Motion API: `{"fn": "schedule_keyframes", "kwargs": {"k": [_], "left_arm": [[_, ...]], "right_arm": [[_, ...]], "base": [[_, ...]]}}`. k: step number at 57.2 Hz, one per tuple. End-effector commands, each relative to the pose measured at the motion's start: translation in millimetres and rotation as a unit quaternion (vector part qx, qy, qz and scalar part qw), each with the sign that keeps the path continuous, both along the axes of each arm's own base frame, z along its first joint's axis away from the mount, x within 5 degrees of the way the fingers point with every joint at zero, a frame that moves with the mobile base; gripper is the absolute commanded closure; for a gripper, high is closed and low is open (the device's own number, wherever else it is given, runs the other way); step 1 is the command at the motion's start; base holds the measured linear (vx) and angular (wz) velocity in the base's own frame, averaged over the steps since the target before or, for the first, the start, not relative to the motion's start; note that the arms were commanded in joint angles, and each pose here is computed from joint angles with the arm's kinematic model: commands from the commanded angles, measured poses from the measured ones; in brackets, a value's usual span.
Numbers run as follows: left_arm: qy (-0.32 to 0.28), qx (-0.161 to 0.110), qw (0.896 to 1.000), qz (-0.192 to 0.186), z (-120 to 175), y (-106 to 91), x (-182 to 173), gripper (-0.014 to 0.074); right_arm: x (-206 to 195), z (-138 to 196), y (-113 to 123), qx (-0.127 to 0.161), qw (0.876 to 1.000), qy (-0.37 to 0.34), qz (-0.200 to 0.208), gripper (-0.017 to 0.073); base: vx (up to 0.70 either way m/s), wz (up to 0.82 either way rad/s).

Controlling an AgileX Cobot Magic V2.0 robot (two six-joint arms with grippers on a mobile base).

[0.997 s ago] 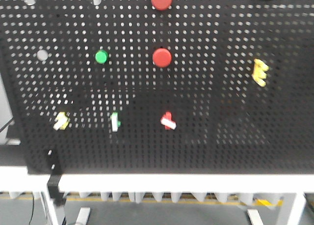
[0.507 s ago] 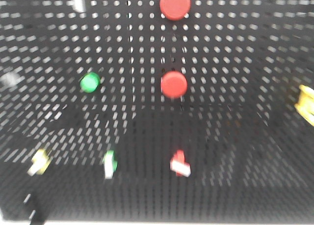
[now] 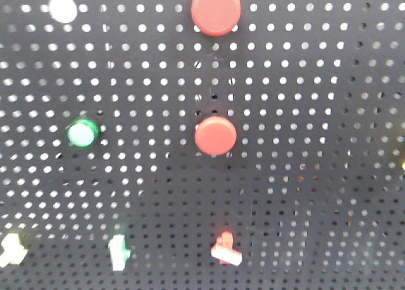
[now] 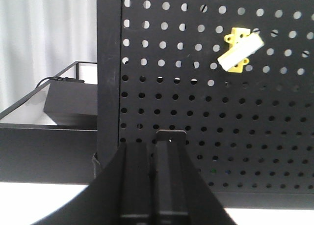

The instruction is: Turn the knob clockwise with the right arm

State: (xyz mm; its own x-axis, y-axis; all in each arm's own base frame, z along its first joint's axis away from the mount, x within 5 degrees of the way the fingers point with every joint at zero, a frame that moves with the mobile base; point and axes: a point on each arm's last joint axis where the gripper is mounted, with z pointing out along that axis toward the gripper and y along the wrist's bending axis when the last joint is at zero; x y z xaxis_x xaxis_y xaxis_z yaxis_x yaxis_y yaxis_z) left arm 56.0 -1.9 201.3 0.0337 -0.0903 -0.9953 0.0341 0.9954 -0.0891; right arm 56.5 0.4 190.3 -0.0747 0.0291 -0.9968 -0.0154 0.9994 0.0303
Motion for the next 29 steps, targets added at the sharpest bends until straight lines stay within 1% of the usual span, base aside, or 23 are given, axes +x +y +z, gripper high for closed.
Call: {"fn": "schedule_keyframes", "kwargs": {"k": [1,20,24,29], "left_arm": [[-0.034,-0.01,0.999,0.005,3.0,1.0,0.1,0.06],[-0.034,-0.01,0.999,0.005,3.0,1.0,0.1,0.06],[-0.034,-0.01,0.999,0.005,3.0,1.0,0.1,0.06],[-0.034,-0.01,0.999,0.005,3.0,1.0,0.1,0.06]], "right_arm": [[-0.3,6.2,0.5,-0.003,0.999,-0.043,0.001,0.0568],[-0.3,7.3,0.6,-0.003,0.999,-0.049,0.002,0.0568],[-0.6,11.7,1.0,-0.005,0.998,-0.069,0.004,0.0568],[-1.9,22.1,2.3,-0.005,0.992,-0.126,0.011,0.0568]], "base": [[0.05,-0.01],[0.02,-0.02],[0.0,0.0],[0.0,0.0]]}}
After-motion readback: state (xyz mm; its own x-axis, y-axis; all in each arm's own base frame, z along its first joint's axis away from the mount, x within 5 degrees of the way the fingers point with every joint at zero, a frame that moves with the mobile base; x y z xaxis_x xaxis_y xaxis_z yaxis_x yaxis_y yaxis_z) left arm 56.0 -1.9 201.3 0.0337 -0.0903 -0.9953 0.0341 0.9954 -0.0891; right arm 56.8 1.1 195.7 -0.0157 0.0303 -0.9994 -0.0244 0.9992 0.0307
